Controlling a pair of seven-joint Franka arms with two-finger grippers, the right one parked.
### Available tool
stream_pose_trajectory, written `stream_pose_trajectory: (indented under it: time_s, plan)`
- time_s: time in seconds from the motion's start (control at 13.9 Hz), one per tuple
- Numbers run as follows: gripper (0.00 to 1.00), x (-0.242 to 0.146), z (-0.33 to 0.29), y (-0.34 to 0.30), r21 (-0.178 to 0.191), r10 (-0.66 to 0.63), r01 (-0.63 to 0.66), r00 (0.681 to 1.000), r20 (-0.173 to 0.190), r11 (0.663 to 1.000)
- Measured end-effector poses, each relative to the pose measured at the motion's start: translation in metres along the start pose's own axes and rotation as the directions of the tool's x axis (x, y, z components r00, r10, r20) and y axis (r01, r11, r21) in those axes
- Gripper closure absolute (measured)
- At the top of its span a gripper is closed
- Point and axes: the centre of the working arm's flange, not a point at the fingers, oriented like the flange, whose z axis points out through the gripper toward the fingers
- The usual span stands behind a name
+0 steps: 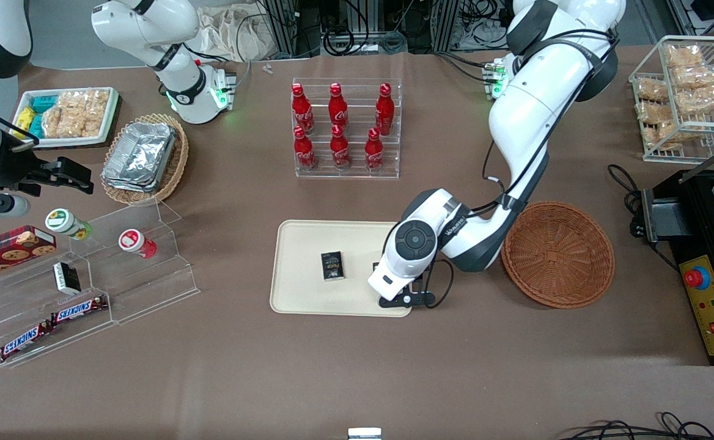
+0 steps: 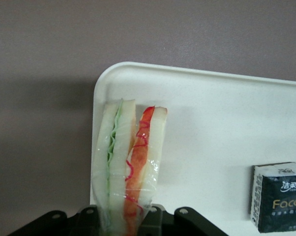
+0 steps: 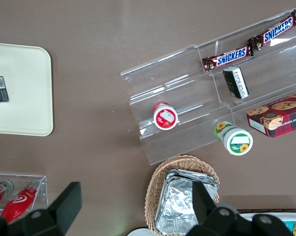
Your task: Place sandwich from basket to tray
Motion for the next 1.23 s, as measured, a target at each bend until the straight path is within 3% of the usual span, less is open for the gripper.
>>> stream_pose_trajectory:
  time_s: [0.07,0.14,0.43,0.72,0.94,1.23]
  plan:
    - [0.8,0.001,0.002,-0.001,-0.001,-0.002,0.002,1.0,-0.001,1.0]
    - [0.74,0.002,0.002,-0.001,-0.006,-0.003,0.003,1.0,-0.007,1.0]
    - [0.35,0.006,0.003,0.002,-0.043,-0.039,0.037,0.999,-0.037,0.998]
    - [0.01,0.009,0.0,0.002,-0.049,-0.05,0.048,0.998,-0.043,0.998]
    - [0.0,0.015,-0.011,-0.005,-0.031,-0.061,0.06,0.997,-0.038,0.998]
    - [0.0,0.022,-0.103,-0.042,0.098,-0.109,0.112,0.994,-0.03,0.989]
